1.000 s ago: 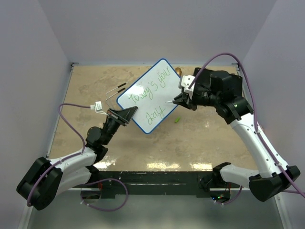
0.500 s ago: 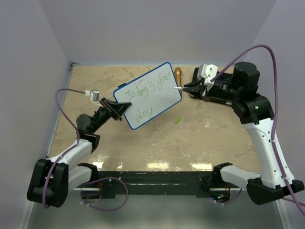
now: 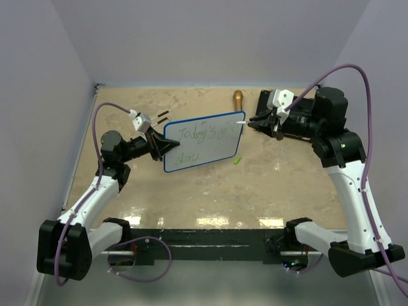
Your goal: Write a sentence on the whiteboard
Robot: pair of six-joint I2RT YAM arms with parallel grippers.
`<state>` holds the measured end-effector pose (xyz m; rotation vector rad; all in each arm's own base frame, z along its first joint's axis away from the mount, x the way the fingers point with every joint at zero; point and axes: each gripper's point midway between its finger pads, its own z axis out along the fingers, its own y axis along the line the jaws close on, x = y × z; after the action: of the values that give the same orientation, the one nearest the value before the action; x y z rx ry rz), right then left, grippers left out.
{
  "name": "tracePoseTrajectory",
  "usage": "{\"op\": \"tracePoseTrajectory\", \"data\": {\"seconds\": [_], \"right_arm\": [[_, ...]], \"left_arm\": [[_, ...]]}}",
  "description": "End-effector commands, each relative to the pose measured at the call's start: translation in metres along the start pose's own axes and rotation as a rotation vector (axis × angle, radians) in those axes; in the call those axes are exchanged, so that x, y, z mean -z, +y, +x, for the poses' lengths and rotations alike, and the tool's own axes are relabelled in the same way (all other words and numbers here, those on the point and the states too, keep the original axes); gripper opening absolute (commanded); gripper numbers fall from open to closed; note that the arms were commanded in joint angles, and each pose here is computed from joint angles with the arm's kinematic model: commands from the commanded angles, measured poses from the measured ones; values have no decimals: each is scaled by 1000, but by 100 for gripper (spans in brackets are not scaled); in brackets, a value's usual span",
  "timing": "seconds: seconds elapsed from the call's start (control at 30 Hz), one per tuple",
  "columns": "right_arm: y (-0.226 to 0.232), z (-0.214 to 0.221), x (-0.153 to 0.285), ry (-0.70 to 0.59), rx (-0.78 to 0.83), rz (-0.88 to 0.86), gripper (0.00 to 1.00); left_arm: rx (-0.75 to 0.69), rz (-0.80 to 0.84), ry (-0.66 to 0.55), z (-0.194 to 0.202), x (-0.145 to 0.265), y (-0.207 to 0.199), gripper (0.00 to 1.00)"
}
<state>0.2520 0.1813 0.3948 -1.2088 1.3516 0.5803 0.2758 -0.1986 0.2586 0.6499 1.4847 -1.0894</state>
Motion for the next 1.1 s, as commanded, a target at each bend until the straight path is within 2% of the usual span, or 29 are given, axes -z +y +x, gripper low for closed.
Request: {"op": "tracePoseTrajectory", "data": {"seconds": [0.0, 1.07], "right_arm": [[4, -4, 2, -25, 2, -15, 0], [5, 25, -7, -7, -57, -25, 0]], "left_arm": [[-149, 37, -46, -32, 0, -8, 0], [-170, -20, -106, -52, 16, 2, 0]]}}
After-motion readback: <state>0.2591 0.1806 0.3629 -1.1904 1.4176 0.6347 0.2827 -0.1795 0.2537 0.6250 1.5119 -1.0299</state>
